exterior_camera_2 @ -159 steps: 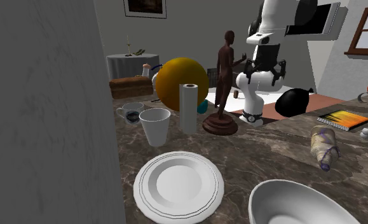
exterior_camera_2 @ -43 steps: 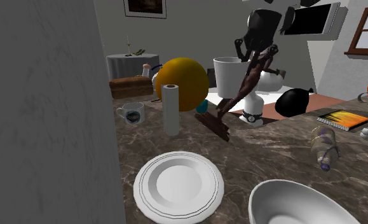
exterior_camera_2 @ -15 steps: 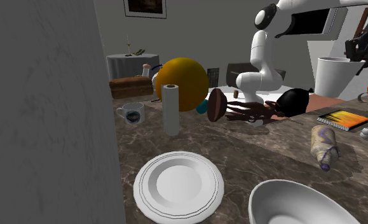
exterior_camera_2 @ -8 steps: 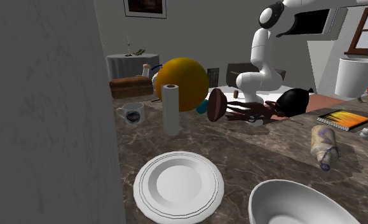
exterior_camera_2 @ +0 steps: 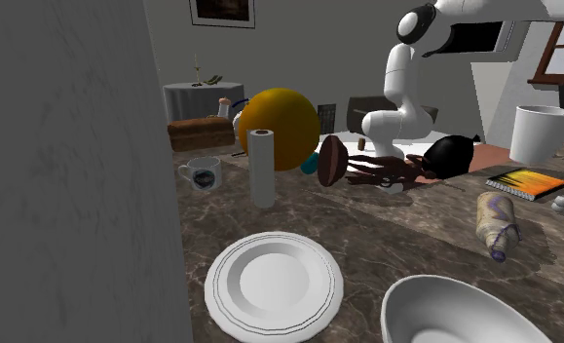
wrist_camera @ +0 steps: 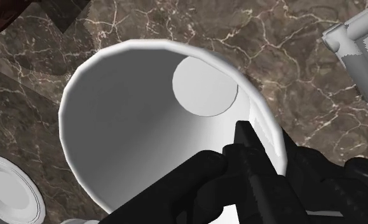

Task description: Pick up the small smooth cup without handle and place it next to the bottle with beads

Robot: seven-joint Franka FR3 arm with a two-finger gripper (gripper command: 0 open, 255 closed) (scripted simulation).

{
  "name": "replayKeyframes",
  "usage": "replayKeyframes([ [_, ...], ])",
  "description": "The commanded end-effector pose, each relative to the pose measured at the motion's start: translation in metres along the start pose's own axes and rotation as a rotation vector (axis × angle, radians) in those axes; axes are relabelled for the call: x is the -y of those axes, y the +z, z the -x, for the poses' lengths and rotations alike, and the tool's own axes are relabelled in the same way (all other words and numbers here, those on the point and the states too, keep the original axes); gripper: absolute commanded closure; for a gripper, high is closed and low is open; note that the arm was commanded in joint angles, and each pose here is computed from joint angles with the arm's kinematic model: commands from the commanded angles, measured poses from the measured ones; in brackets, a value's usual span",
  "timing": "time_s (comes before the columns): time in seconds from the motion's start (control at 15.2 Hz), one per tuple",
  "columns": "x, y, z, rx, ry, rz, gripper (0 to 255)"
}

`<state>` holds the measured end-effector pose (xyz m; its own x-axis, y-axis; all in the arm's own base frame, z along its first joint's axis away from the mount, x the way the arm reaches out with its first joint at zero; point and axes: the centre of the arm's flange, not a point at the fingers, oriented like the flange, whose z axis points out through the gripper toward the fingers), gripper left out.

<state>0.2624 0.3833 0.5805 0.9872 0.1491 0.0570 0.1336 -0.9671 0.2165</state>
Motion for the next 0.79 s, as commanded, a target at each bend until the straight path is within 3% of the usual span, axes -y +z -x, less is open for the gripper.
replayKeyframes([
  [0.0,0.002,0.011,0.001,0.000,0.000,0.000,255],
  [0.73,0.015,0.067,0.004,0.000,0.000,0.000,255],
])
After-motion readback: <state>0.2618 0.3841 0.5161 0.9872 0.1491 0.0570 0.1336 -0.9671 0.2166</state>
